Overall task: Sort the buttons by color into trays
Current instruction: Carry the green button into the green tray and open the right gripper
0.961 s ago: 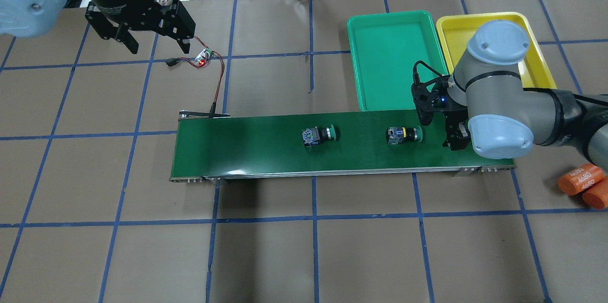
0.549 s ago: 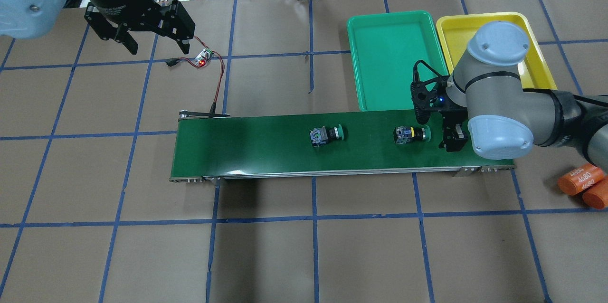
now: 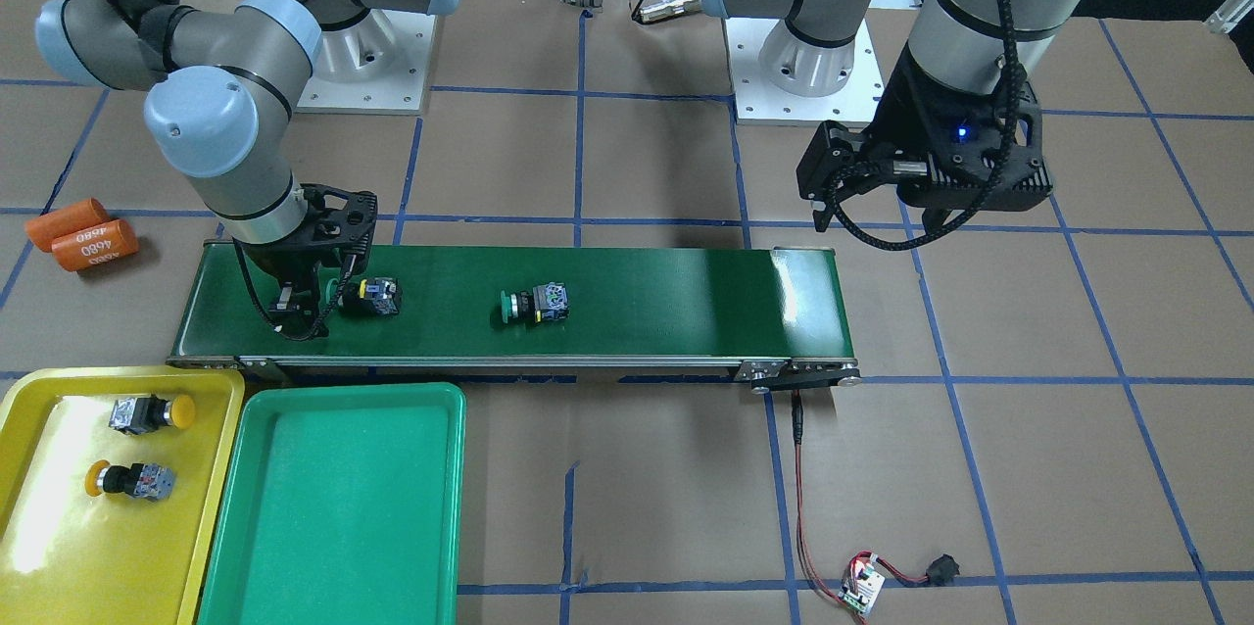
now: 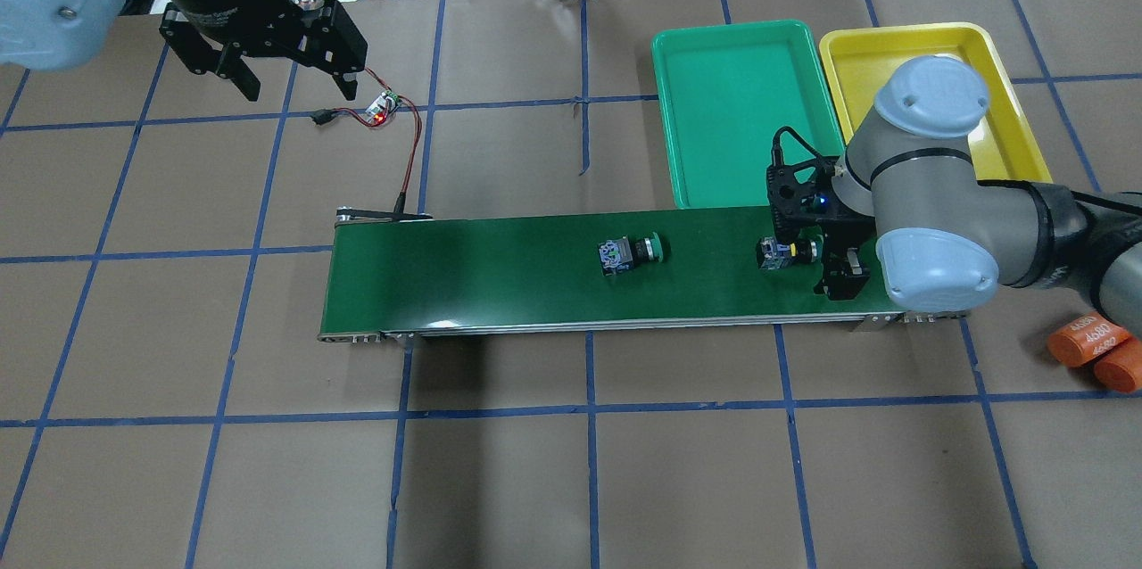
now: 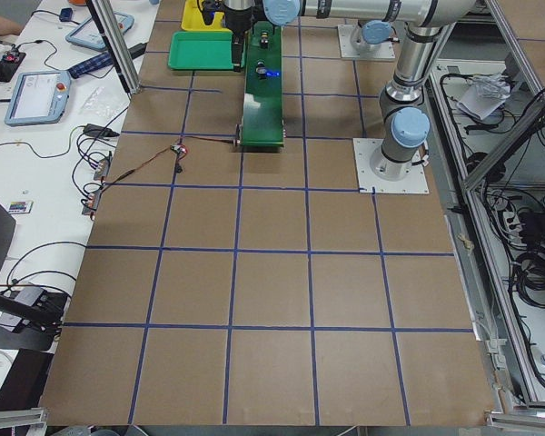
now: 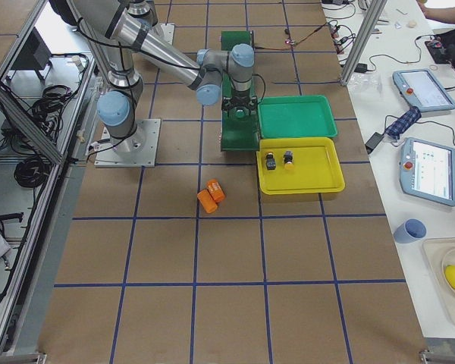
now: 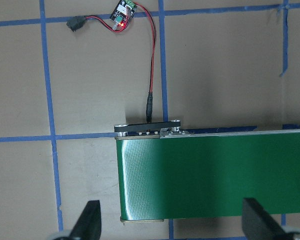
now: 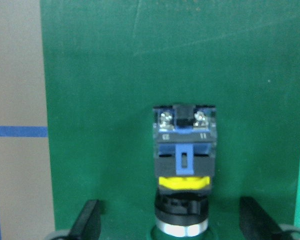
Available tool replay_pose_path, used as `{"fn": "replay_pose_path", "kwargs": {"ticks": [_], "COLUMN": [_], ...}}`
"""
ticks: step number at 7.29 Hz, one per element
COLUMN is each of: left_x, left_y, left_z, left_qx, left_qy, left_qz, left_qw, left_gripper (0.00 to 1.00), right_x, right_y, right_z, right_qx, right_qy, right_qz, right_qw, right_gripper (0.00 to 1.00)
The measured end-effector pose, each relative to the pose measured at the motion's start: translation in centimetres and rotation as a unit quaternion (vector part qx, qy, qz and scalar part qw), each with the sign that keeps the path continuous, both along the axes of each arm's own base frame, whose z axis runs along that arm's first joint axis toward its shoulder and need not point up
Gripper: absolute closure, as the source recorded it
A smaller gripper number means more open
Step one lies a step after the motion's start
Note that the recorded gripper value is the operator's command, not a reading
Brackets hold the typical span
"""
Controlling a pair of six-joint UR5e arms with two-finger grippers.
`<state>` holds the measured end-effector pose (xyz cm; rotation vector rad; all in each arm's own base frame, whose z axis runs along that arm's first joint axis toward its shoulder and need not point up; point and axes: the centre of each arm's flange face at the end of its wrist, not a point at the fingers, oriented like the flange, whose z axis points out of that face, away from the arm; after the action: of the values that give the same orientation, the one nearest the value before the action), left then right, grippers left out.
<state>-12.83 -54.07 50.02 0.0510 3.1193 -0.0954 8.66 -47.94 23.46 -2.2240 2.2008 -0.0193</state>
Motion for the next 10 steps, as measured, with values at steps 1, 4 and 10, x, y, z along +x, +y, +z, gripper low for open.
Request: {"fn": "replay_pose_path", "kwargs": {"ticks": [1, 4, 10], "left_x": [0.0, 0.0, 0.1], "left_y": [0.0, 0.1, 0.1], "left_z": [0.0, 0.2, 0.2], "left_qx": [0.000, -0.001, 0.000], "left_qy": [0.000, 0.000, 0.000], "left_qz": [0.000, 0.000, 0.000], "left_qw": [1.0000, 1.0000, 1.0000], "left_gripper": [0.00, 0.00, 0.00], "right_x": [0.1, 0.0, -1.1], "right_y": [0.0, -0.3, -8.3], "right_z": [-0.1, 0.3, 2.8], "right_qx": [-0.001, -0.009, -0.060], "right_qy": [-0.003, 0.000, -0.004], "right_qz": [0.000, 0.025, 0.044], "right_qw": [1.0000, 0.9996, 0.9972], "right_gripper": [0.31, 1.00, 0.86]}}
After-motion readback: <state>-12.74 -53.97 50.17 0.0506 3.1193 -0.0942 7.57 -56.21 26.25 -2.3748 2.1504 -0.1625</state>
